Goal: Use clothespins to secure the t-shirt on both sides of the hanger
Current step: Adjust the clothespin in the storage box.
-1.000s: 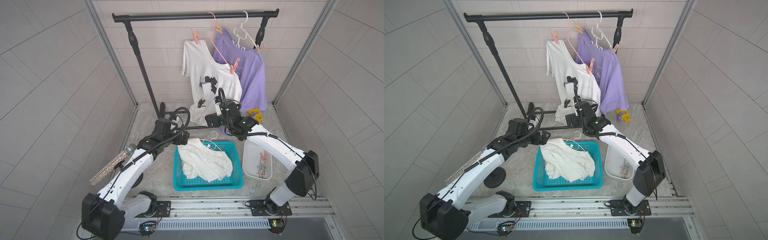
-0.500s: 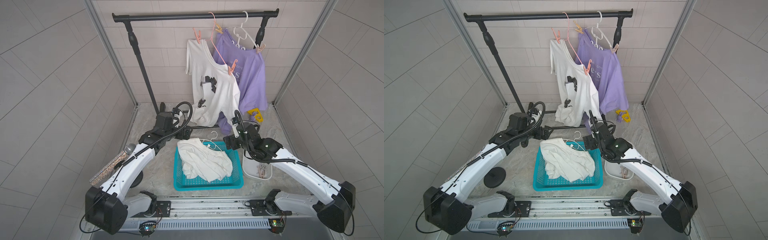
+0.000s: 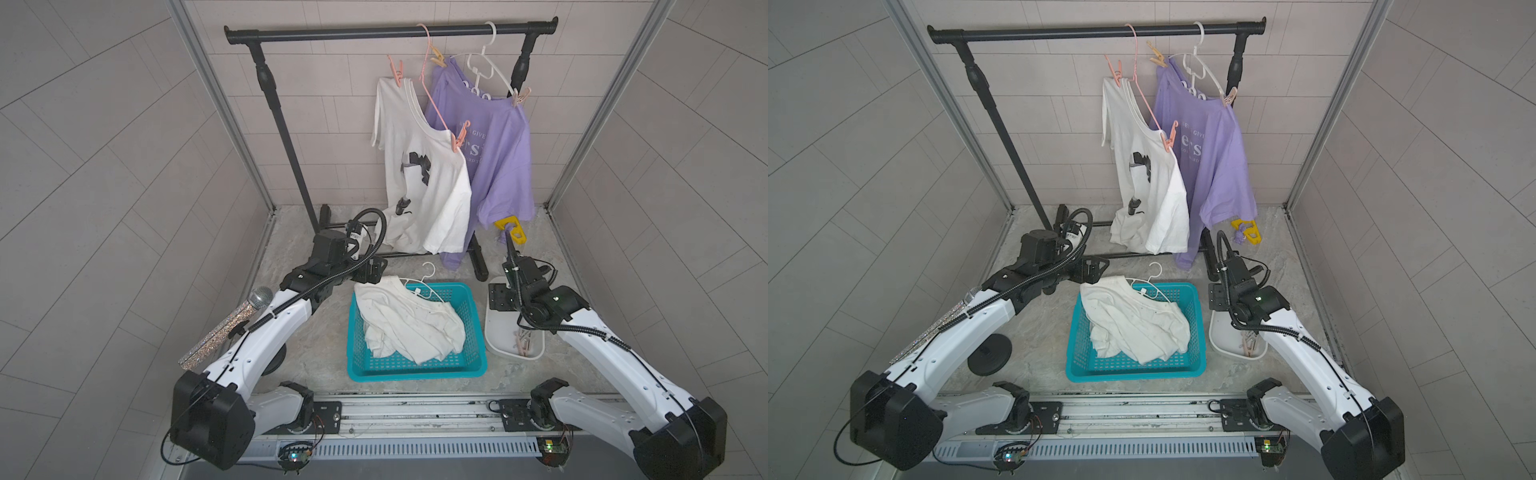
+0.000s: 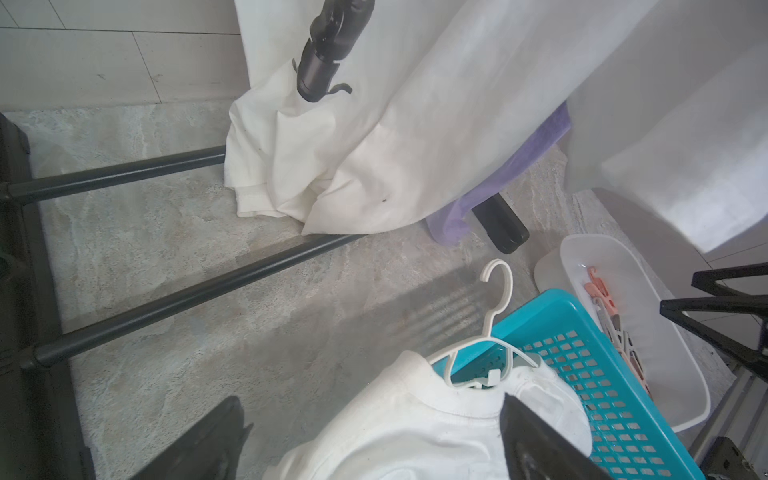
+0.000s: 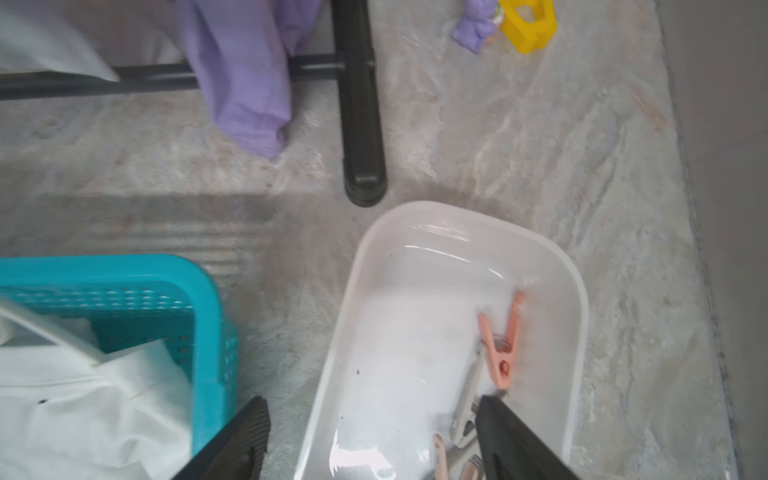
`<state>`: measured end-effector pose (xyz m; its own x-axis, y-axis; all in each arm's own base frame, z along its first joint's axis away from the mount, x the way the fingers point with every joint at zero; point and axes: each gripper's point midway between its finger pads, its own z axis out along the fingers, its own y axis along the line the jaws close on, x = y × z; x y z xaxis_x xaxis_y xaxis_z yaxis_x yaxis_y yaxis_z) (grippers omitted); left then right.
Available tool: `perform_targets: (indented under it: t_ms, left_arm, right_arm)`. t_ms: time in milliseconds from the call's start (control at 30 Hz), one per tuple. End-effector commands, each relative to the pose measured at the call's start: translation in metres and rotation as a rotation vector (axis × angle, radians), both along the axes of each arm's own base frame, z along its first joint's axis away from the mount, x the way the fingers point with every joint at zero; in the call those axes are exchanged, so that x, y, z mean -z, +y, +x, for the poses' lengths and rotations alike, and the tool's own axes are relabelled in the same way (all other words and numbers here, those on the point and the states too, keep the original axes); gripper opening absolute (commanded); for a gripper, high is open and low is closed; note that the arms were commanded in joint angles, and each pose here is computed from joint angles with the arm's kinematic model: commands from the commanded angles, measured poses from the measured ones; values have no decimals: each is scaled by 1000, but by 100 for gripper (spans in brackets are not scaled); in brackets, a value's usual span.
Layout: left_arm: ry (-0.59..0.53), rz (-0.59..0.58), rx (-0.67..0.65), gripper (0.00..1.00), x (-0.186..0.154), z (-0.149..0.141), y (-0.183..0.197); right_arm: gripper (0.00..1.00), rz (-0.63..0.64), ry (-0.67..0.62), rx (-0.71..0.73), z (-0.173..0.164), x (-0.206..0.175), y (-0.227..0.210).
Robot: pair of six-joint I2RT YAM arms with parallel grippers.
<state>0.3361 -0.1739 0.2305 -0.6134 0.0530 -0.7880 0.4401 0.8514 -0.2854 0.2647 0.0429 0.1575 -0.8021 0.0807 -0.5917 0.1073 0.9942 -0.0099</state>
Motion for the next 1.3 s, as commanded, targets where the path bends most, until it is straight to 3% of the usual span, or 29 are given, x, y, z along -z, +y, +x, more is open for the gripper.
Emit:
perform_targets:
  t_ms: [0, 300, 567, 1267]
  left_arm:
    - [-16, -34, 6, 99, -4, 0, -2]
    - [0, -52, 15, 98, -1, -3, -5]
    - [0, -57, 16, 98, -1, -5, -5]
    - [2, -69, 27, 97, -2, -5, -8]
  right_arm:
    - [77, 17, 44, 108, -15, 11, -23]
    - [69, -19, 92, 234, -7, 41, -56]
    - [55, -38, 181, 321, -6, 70, -66]
    - [35, -4, 333, 362, -9, 131, -70]
